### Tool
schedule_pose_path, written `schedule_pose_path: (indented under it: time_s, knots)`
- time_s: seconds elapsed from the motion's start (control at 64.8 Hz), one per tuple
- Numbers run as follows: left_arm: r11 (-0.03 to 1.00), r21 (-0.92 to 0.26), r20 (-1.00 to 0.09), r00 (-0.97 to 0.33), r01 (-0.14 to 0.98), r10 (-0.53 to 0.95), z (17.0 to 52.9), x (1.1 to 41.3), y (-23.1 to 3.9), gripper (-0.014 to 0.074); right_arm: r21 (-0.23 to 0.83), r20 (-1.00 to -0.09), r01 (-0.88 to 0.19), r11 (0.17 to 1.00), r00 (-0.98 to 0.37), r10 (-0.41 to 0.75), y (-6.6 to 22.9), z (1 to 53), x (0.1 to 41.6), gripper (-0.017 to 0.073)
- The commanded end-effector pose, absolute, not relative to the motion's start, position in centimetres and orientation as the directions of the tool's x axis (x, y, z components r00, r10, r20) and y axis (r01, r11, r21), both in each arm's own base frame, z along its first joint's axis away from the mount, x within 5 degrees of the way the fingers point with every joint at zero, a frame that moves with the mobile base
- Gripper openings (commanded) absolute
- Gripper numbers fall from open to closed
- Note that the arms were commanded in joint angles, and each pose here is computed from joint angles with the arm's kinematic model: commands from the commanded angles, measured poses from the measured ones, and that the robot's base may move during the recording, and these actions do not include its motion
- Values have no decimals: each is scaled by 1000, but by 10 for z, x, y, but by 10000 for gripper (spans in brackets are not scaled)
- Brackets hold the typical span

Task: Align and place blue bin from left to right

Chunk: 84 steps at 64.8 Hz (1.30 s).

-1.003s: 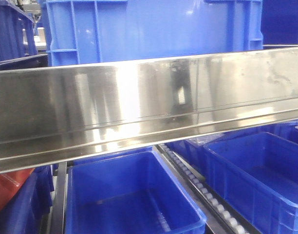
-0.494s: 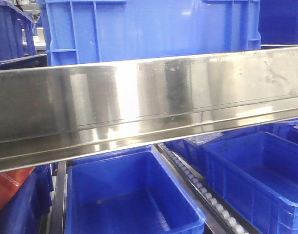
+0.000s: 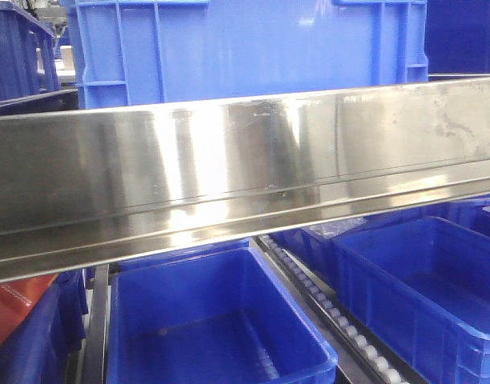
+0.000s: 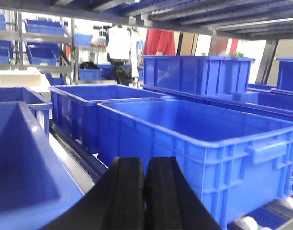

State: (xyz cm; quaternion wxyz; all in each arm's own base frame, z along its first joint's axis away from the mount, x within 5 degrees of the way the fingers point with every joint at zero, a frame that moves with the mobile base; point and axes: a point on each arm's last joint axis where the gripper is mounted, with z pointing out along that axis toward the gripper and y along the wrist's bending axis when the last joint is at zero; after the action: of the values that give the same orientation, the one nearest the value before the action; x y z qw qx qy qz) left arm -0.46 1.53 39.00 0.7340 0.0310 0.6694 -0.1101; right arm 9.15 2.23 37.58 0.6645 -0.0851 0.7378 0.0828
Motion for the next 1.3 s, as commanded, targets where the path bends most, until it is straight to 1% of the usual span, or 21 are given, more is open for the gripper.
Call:
schedule_pose_path:
  time_s: [0.0, 0.123, 0.262, 0.494, 0.926, 1.065, 1.188, 1.281]
  knots:
    - [972, -105, -986, 102, 213, -129, 381, -13, 18, -6, -2, -999, -234, 972, -44, -13, 18, 362, 76, -88]
    - [971, -111, -982, 126, 212, -140, 371, -24, 23, -6, -8, -1000, -232, 973, 5, -7, 14, 342, 59, -88]
    - [971, -113, -981, 131, 211, -143, 370, -27, 24, -6, -8, -1000, -232, 973, 6, -6, 12, 325, 52, -88]
    - [971, -113, -980, 134, 212, -144, 371, -28, 24, -6, -7, -1000, -232, 973, 29, -1, 12, 326, 50, -88]
    - [971, -115, -980, 134, 212, -145, 371, -28, 24, -6, -7, -1000, -232, 973, 29, -1, 12, 326, 50, -88]
    - [971, -156, -978, 108, 180, -177, 366, -26, 17, -6, -7, -1000, -232, 973, 29, -1, 12, 326, 50, -88]
    - [983, -169, -981, 87, 66, -175, 350, -14, 10, -6, -7, -1000, -232, 973, 29, -1, 12, 326, 50, -88]
    - [990, -138, -989, 60, 2, -137, 332, -2, 4, -6, -7, -1000, -232, 973, 29, -1, 12, 326, 50, -88]
